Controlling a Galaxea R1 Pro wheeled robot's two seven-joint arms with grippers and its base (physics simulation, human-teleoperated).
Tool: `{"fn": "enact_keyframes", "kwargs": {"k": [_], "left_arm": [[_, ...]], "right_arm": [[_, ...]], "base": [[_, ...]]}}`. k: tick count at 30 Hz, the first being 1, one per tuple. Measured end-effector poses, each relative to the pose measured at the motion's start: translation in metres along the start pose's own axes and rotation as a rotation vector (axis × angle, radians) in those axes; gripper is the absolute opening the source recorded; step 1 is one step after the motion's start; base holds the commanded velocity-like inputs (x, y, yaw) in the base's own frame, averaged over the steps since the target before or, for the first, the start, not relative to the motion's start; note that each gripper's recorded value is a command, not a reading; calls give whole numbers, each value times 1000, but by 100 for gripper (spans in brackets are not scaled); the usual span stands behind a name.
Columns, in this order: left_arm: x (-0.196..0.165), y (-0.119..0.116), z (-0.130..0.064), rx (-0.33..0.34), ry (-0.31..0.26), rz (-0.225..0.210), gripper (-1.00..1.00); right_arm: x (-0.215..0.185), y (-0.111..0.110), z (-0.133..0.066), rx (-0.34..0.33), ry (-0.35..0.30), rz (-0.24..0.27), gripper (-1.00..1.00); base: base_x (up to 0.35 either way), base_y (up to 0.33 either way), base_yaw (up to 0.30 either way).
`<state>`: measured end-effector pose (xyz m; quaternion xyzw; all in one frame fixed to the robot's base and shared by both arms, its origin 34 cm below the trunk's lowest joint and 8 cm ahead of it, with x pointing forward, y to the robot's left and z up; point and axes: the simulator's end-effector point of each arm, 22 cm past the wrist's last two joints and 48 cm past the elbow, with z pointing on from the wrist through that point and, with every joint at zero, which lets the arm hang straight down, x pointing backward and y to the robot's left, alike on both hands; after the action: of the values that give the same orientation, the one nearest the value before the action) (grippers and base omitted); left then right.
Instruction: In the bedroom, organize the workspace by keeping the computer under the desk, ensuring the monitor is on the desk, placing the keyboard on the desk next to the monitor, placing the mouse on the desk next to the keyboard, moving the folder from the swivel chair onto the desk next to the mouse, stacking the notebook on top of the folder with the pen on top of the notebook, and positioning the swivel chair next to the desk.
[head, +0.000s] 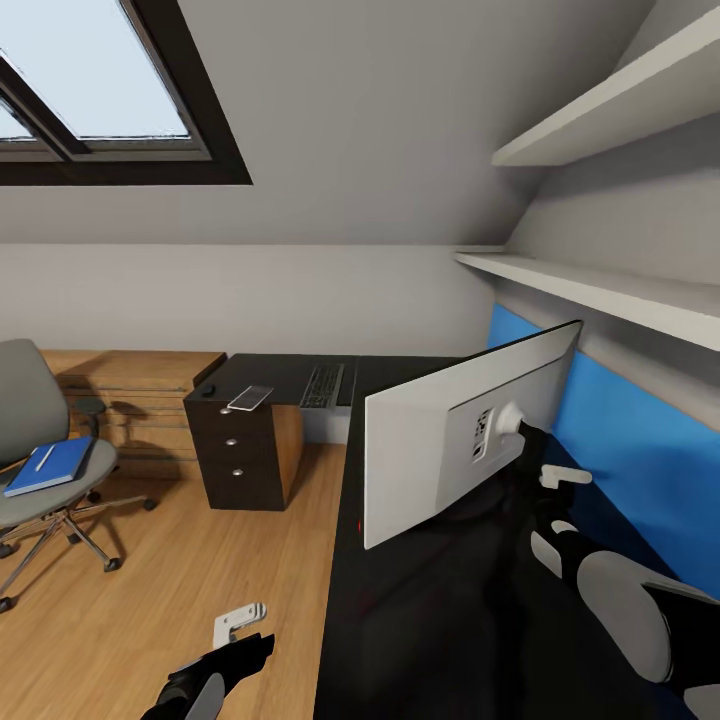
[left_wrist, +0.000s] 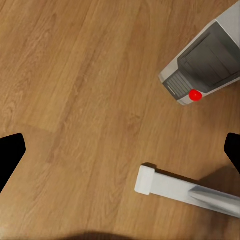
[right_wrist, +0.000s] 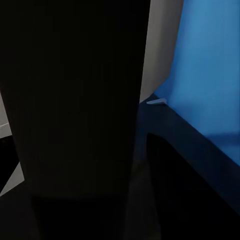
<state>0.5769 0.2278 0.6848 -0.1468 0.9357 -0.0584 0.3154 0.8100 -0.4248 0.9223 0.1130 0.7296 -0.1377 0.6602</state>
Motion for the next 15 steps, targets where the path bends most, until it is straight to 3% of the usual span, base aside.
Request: {"fn": "enact_keyframes", "kwargs": {"k": [15], "left_arm": [[0, 0, 0, 0, 0, 0, 100]], "right_arm": [[0, -3, 0, 10, -2, 7, -100]], "base": [[0, 53, 0]]}}
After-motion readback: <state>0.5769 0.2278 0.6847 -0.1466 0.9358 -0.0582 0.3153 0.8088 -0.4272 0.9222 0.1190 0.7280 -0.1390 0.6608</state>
